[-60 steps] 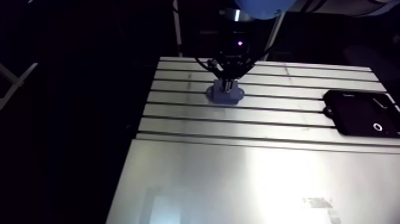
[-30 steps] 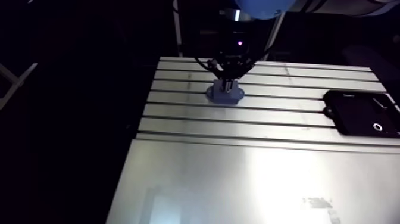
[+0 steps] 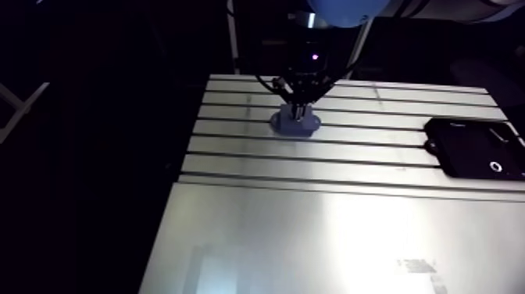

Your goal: Pick up the bearing and press it into the housing until flush.

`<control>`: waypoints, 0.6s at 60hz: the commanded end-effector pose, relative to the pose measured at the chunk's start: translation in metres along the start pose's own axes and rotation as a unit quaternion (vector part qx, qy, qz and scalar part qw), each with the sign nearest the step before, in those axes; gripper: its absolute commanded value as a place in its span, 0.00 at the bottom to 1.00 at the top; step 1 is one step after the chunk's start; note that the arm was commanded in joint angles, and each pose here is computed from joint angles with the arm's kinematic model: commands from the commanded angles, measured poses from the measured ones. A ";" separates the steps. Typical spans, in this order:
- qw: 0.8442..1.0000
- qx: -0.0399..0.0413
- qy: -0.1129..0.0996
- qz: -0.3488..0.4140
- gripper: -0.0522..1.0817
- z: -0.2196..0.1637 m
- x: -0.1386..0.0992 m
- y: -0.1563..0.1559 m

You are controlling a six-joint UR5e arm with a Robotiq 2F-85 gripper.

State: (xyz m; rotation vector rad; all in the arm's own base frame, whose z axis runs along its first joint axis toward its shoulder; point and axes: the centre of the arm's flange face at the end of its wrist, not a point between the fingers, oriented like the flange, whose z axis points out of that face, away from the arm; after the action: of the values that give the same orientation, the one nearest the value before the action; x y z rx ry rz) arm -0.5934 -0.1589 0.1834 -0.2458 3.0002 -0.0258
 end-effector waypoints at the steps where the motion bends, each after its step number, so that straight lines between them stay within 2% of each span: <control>1: 1.000 -0.002 0.012 0.000 1.00 -0.015 0.000 0.000; 16: 1.000 -0.003 0.022 -0.003 0.99 -0.037 -0.003 -0.004; 20: 1.000 -0.002 0.017 -0.002 0.95 -0.041 -0.004 -0.003; 21: 1.000 -0.001 0.011 -0.002 0.77 -0.044 -0.004 -0.003; 22: 1.000 -0.001 0.011 -0.002 0.77 -0.044 -0.004 -0.003; 23: 1.000 0.000 0.000 -0.002 0.40 -0.046 -0.005 -0.003; 24: 1.000 0.000 0.000 -0.002 0.40 -0.046 -0.005 -0.003; 25: 1.000 0.001 -0.013 -0.002 0.06 -0.050 -0.007 -0.003; 26: 1.000 0.001 -0.013 -0.002 0.06 -0.050 -0.007 -0.003; 27: 1.000 -0.001 -0.026 -0.002 0.05 -0.055 -0.009 -0.004; 29: 0.999 -0.001 -0.035 -0.002 0.05 -0.060 -0.012 -0.004; 33: 0.999 -0.005 -0.032 -0.001 0.05 -0.077 -0.015 -0.002; 36: 1.000 -0.010 -0.019 0.001 0.05 -0.098 -0.015 0.001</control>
State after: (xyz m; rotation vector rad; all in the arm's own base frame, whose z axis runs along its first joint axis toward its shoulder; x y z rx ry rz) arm -0.5927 -0.1604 0.2363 -0.2503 2.9813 -0.0175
